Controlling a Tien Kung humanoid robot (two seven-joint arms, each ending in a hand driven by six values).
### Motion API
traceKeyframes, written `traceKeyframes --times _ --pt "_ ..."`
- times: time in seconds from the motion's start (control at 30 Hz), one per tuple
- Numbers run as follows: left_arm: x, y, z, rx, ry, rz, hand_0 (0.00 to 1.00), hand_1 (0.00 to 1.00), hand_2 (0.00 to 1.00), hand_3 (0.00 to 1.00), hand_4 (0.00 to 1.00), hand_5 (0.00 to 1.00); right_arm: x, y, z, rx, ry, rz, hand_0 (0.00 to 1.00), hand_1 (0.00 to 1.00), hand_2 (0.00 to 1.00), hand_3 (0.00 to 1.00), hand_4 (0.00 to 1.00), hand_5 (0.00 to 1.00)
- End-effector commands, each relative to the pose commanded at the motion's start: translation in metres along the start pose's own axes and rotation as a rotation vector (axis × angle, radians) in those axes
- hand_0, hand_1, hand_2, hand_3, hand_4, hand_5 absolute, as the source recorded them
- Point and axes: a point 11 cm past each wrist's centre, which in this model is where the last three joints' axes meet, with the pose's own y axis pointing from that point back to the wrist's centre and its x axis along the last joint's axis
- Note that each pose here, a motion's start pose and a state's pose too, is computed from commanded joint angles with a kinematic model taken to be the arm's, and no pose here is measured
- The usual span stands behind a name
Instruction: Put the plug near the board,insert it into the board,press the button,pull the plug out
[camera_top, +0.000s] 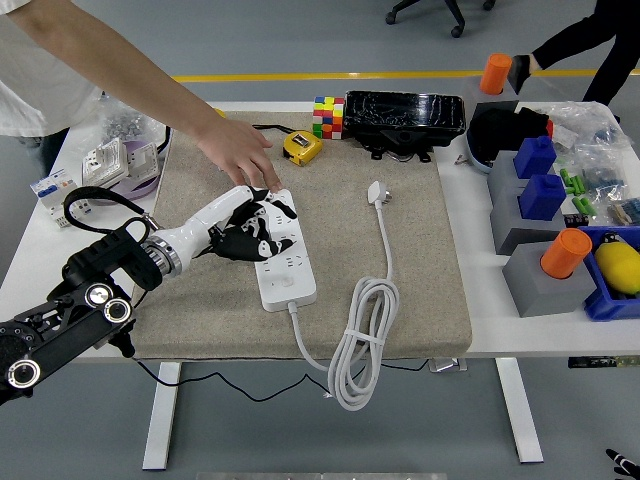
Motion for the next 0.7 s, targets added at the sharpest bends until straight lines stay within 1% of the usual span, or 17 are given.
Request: traceKeyframes --times 0.1,0.17,0.2,0.33,0.37,0.4,0.7 --pt "0.013 0.000 -0.001 -0.044 0.076 0.116 0.236 0.230 0.294 0.486 0.771 0.172 0.000 0.000 0.001 -0.002 0.000 0.001 0.651 0.661 0.660 0.555 0.908 0.506" --pt "0.019 0.001 -0.001 -0.062 0.112 0.175 0.236 0.230 0.294 0.486 0.771 0.172 0.000 0.000 0.002 -0.003 -0.003 0.001 0.651 0.661 0.660 0.555 0.908 0.506" --pt "0.021 0.001 -0.001 -0.066 0.125 0.192 0.288 0.327 0.417 0.437 0.764 0.194 0.000 0.000 0.002 -0.004 -0.004 0.002 0.651 0.661 0.660 0.554 0.908 0.505" --pt "0.023 0.002 -0.006 -0.057 0.178 0.216 0.288 0.327 0.417 0.437 0.764 0.194 0.001 0.000 0.006 -0.013 -0.007 0.004 0.651 0.661 0.660 0.554 0.908 0.505" --pt "0.023 0.002 -0.007 -0.056 0.181 0.218 0.288 0.327 0.417 0.437 0.764 0.194 0.001 0.000 0.007 -0.014 -0.008 0.005 0.651 0.661 0.660 0.554 0.908 0.505" --pt "0.023 0.003 -0.008 -0.056 0.184 0.223 0.314 0.364 0.472 0.472 0.760 0.203 0.001 0.000 0.007 -0.015 -0.009 0.005 0.656 0.661 0.660 0.555 0.908 0.506" --pt "0.021 0.004 -0.011 -0.042 0.190 0.220 0.319 0.365 0.483 0.485 0.751 0.200 -0.001 0.000 0.008 -0.015 -0.010 0.002 0.651 0.662 0.660 0.555 0.908 0.505"
